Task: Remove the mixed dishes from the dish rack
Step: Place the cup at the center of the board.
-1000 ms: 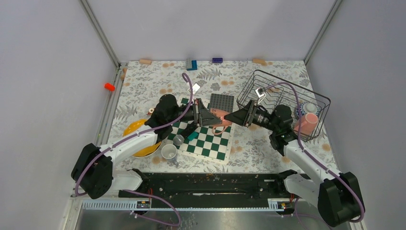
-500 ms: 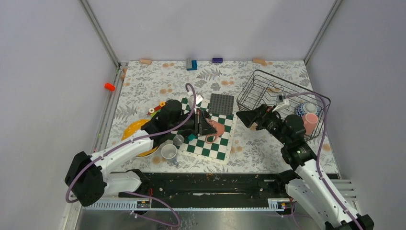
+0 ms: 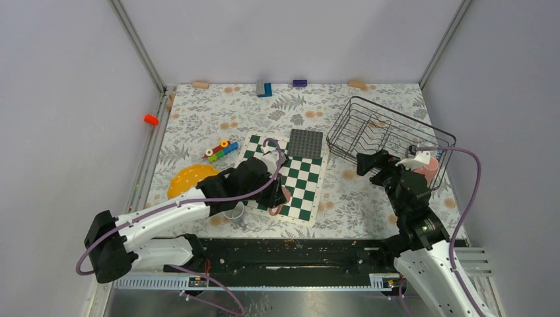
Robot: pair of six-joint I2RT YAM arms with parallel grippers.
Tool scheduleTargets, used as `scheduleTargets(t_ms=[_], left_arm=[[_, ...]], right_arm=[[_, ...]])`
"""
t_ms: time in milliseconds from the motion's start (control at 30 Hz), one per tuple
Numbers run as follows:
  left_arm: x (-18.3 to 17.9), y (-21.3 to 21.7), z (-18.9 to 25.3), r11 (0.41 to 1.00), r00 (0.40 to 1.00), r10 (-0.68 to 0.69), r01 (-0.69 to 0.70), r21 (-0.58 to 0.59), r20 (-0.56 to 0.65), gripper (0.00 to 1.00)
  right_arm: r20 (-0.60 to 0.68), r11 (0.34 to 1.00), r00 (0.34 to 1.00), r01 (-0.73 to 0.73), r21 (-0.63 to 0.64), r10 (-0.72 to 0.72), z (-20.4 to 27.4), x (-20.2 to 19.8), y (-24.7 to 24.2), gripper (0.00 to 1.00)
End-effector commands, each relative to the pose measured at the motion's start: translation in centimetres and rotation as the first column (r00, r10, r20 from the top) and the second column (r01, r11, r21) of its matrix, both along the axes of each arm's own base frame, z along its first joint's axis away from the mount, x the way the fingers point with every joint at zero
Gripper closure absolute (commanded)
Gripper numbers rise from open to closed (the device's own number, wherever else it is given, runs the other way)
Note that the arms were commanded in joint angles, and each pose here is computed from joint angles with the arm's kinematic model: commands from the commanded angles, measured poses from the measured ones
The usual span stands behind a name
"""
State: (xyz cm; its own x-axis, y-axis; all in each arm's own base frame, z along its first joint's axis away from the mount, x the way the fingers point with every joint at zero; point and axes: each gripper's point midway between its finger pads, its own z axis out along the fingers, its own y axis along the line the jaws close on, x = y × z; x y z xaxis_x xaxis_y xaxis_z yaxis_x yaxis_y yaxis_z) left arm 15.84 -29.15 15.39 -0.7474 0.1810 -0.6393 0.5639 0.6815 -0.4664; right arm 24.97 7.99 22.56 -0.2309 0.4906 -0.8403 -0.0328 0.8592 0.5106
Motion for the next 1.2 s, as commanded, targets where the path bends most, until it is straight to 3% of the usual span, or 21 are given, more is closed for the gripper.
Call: scheduleTargets(t_ms=[0, 367, 667, 833, 1000, 1067, 1167], left_arm=[[0.2, 1.8, 0.8, 0.992, 0.993, 0.103, -0.107, 0.060, 0.065, 1.00], [-3.7, 2.5, -4.6, 0.959, 0.997, 0.076, -0.068, 0.275, -0.018, 1.00], [-4.6, 3.3, -7.3, 0.884, 0.996, 0.079, -0.056, 0.464, -0.031, 1.00], [-4.9, 3.6, -8.1, 0.866, 0.996, 0.082, -0.052, 0.498, -0.038, 0.99], [-4.6, 3.6, -8.2, 0.856, 0.996, 0.083, -0.060, 0.514, -0.023, 0.92], [-4.5, 3.6, -8.2, 0.852, 0.996, 0.085, -0.062, 0.521, -0.021, 0.80], [-4.2, 4.0, -8.1, 0.839, 0.995, 0.099, -0.080, 0.538, -0.005, 0.73]], right_arm=[[0.014, 0.983, 0.984, 0.180, -0.024, -0.180, 0.5, 0.0, -3.4, 0.00], [-0.014, 0.977, 0.978, 0.210, -0.029, -0.210, -0.3, -0.4, -4.0, 0.00], [-0.046, 0.972, 0.971, 0.232, -0.047, -0.234, -0.8, -0.4, -4.3, 0.00], [-0.060, 0.971, 0.970, 0.231, -0.057, -0.234, -1.1, -0.3, -4.3, 0.00], [-0.069, 0.971, 0.969, 0.231, -0.063, -0.236, -1.3, -0.2, -4.3, 0.00], [-0.070, 0.971, 0.969, 0.231, -0.064, -0.236, -1.3, -0.2, -4.3, 0.00], [-0.072, 0.969, 0.968, 0.235, -0.070, -0.240, -1.4, -0.2, -4.4, 0.00]])
